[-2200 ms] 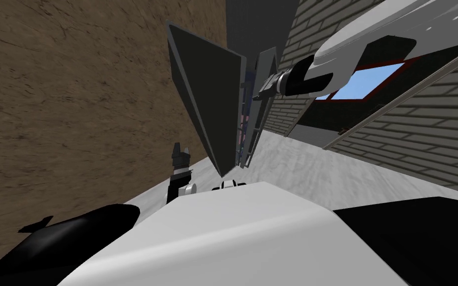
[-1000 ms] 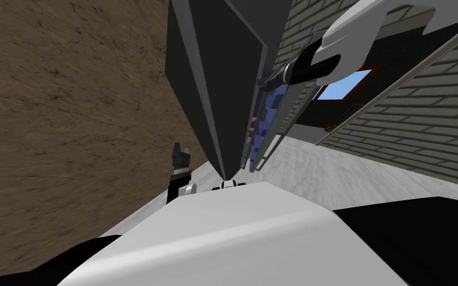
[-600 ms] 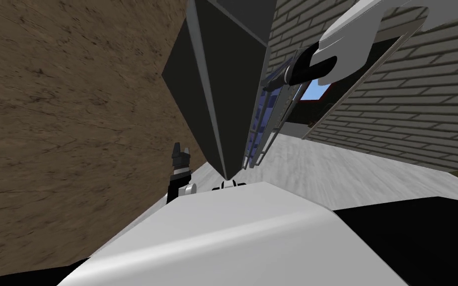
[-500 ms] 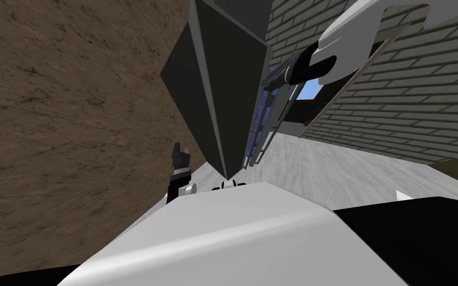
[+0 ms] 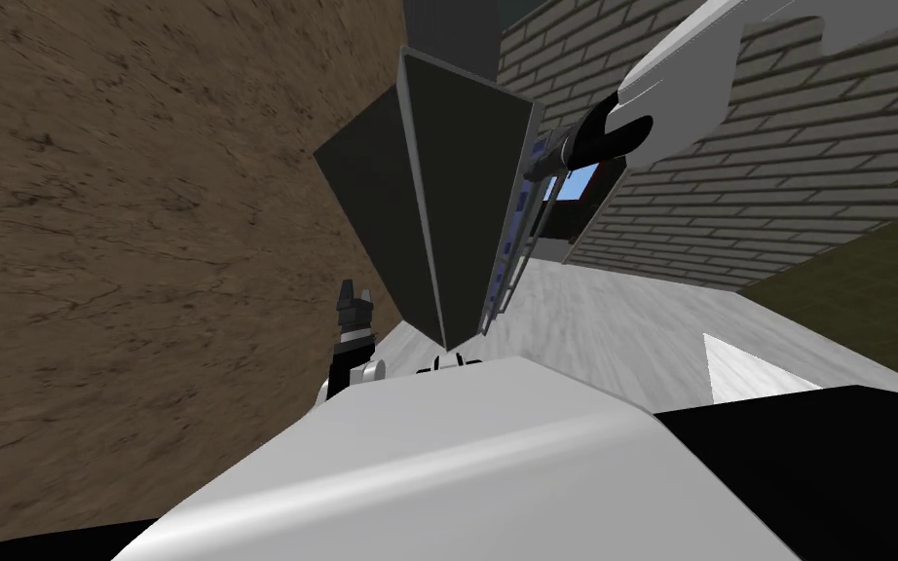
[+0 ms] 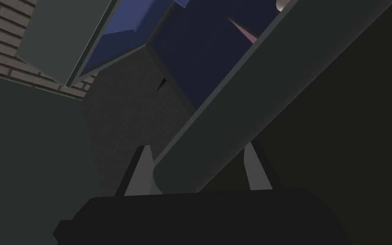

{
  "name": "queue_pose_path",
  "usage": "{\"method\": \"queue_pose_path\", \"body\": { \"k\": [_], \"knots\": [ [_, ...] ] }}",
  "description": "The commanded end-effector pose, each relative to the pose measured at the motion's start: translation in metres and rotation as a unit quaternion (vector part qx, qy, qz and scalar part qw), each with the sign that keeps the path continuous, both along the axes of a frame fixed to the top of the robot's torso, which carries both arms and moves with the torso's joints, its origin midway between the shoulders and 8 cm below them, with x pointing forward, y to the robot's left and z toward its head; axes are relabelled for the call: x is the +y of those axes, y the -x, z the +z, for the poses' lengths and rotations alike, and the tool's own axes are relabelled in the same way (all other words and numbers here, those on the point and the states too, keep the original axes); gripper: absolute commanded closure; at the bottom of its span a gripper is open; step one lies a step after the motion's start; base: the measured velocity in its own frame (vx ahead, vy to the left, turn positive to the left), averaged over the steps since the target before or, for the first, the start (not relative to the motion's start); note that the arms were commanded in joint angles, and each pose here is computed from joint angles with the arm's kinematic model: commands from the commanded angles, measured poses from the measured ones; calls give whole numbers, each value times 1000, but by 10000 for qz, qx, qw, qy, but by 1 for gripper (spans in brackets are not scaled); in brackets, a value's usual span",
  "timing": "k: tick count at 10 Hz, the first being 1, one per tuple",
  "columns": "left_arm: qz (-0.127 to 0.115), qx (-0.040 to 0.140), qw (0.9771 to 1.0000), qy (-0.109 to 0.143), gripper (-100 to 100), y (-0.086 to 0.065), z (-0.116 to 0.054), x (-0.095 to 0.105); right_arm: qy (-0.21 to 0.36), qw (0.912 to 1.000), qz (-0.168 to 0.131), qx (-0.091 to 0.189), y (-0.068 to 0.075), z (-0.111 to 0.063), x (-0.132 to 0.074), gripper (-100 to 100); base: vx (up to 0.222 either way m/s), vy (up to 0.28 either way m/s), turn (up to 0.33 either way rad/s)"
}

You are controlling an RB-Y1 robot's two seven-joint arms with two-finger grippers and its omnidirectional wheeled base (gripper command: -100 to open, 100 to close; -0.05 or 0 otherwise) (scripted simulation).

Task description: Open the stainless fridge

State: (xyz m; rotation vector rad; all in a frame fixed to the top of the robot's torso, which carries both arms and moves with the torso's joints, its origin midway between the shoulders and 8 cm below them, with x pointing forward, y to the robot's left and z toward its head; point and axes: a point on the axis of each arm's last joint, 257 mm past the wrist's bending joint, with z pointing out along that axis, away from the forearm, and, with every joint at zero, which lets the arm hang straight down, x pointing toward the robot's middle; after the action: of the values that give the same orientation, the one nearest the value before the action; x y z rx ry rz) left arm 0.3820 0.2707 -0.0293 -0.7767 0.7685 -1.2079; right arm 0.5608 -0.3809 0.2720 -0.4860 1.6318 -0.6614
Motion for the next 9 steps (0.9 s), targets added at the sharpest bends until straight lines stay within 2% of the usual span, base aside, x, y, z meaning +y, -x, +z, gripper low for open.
{"method": "queue_pose_path", "body": {
  "k": [1,2,4,5,9],
  "knots": [
    [0,0,10000,0,0,0,0,0,13,9995,-310,48,4,-4,-21,100,-52,193,-202],
    [0,0,10000,0,0,0,0,0,23,9986,-519,62,8,-5,-34,100,-59,247,-319],
    [0,0,10000,0,0,0,0,0,36,9973,-731,67,11,-5,-47,100,-47,239,-201],
    [0,0,10000,0,0,0,0,0,32,9977,-682,13,11,1,-46,100,-25,87,-84],
    [0,0,10000,-1,0,0,0,0,25,9884,-1508,179,28,-13,-93,100,-74,133,-25]
  ]
}}
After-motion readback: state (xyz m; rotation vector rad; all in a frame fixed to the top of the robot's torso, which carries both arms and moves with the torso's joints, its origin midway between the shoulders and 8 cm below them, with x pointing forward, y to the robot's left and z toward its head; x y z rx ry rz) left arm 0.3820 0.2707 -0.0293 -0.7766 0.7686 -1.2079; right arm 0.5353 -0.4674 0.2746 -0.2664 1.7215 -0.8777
